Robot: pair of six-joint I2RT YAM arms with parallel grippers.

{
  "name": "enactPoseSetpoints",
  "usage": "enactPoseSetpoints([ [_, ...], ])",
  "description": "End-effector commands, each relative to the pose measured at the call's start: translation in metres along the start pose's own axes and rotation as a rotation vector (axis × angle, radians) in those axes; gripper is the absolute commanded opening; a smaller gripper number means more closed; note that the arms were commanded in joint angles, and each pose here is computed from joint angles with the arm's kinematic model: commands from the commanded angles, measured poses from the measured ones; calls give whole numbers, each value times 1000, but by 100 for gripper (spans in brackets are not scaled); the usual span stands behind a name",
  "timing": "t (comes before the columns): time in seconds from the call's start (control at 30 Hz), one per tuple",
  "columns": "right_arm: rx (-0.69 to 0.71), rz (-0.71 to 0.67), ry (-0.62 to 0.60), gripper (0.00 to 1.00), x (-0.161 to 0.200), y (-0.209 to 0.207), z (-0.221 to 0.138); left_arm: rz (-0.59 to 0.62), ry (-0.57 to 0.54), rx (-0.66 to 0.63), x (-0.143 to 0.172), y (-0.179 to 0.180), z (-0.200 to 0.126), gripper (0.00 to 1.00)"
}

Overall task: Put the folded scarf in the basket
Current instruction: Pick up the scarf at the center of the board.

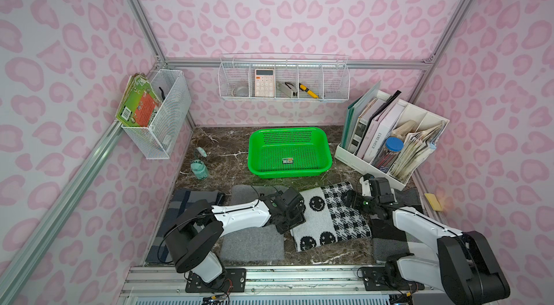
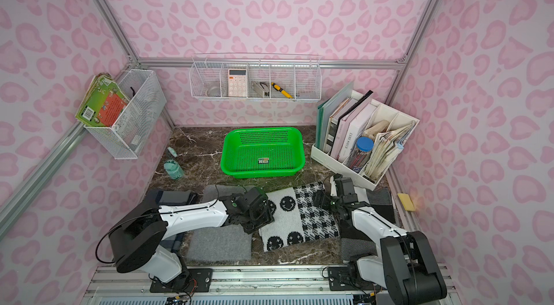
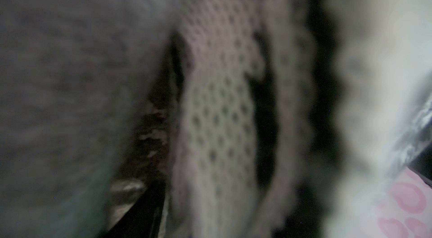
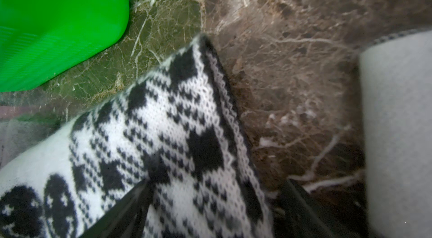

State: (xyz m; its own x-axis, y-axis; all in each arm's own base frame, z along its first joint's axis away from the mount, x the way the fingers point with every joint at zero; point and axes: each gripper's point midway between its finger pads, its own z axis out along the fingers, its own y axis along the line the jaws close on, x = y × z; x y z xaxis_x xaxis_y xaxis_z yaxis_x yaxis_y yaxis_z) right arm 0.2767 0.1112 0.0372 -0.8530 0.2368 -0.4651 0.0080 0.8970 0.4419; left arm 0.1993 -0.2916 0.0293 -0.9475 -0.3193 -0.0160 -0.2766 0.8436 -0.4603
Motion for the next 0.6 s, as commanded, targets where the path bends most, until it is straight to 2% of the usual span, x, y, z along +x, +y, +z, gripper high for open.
enactPoseSetpoints([
  [0.0,54,38,68,86,22,-11,1,-21,15,-38,5,9,9,63],
  [0.07,48,50,69,84,28,-11,1,-32,13,-55,5,12,11,57],
  [0.37,0,75,58,72,45,-8,-4,-14,10,-43,1,-1,11,45],
  [0.5,-30,83,44,58,45,-3,-7,8,14,-21,0,-12,11,31],
  [0.57,-44,80,38,48,46,-1,-9,21,9,-8,-1,-17,9,26],
])
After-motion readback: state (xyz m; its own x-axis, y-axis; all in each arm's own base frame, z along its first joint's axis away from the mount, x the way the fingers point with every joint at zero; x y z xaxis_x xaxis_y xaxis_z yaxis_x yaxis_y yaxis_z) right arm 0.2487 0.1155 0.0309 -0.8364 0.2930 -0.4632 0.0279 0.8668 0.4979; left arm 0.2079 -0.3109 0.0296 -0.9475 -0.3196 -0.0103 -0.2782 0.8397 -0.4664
